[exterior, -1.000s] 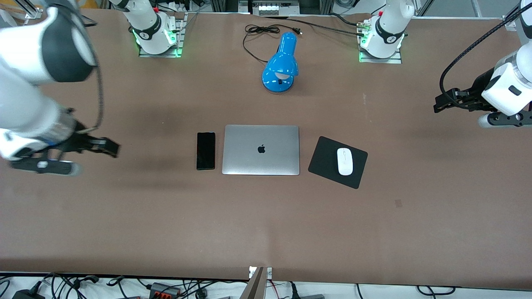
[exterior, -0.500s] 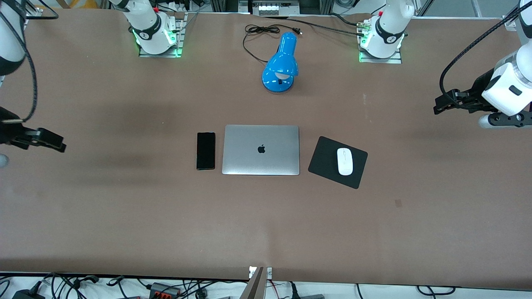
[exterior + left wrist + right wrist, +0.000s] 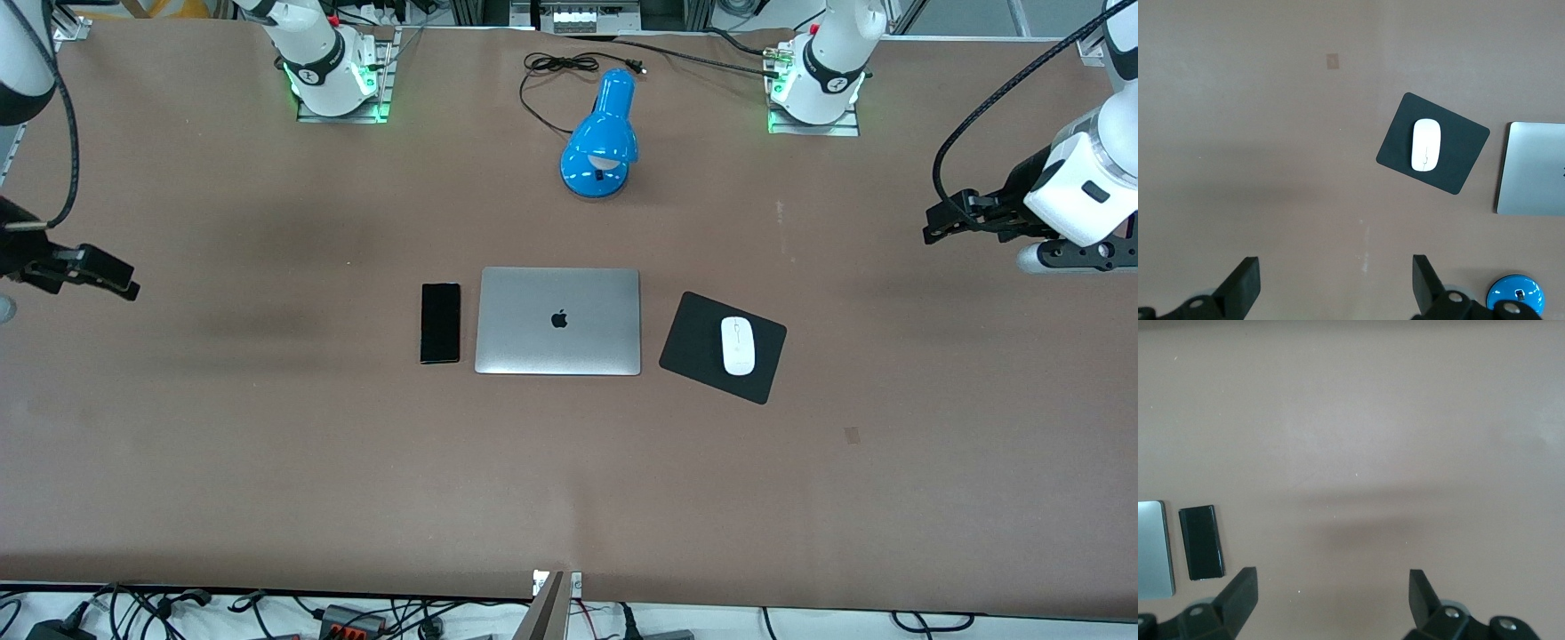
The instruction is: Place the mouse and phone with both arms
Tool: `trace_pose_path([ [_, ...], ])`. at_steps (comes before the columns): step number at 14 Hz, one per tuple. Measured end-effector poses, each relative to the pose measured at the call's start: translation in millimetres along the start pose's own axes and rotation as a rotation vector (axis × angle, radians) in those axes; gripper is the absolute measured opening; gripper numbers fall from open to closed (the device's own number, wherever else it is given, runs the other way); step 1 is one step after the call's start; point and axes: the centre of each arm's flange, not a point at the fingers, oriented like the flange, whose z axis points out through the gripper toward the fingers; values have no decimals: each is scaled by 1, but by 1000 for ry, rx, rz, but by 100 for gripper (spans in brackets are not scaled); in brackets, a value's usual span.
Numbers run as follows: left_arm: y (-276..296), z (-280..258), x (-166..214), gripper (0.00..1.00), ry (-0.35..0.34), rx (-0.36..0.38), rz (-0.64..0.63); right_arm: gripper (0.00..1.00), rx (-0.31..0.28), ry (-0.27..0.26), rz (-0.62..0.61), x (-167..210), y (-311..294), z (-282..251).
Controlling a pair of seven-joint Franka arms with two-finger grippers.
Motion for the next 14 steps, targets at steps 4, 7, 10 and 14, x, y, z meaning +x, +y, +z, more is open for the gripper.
trace_pose_path([
  [4, 0, -1, 0, 100, 4, 1, 8, 100, 2, 11, -20, -38, 1, -3],
  [7, -1, -2, 1, 100, 16, 5, 84, 100, 1, -2, -25, -48, 0, -4],
  [10, 0, -2, 1, 100, 19, 5, 112, 100, 1, -6, -24, -48, 0, -4],
  [14, 1, -2, 1, 100, 20, 10, 118, 100, 1, -8, -41, -49, 2, -6],
])
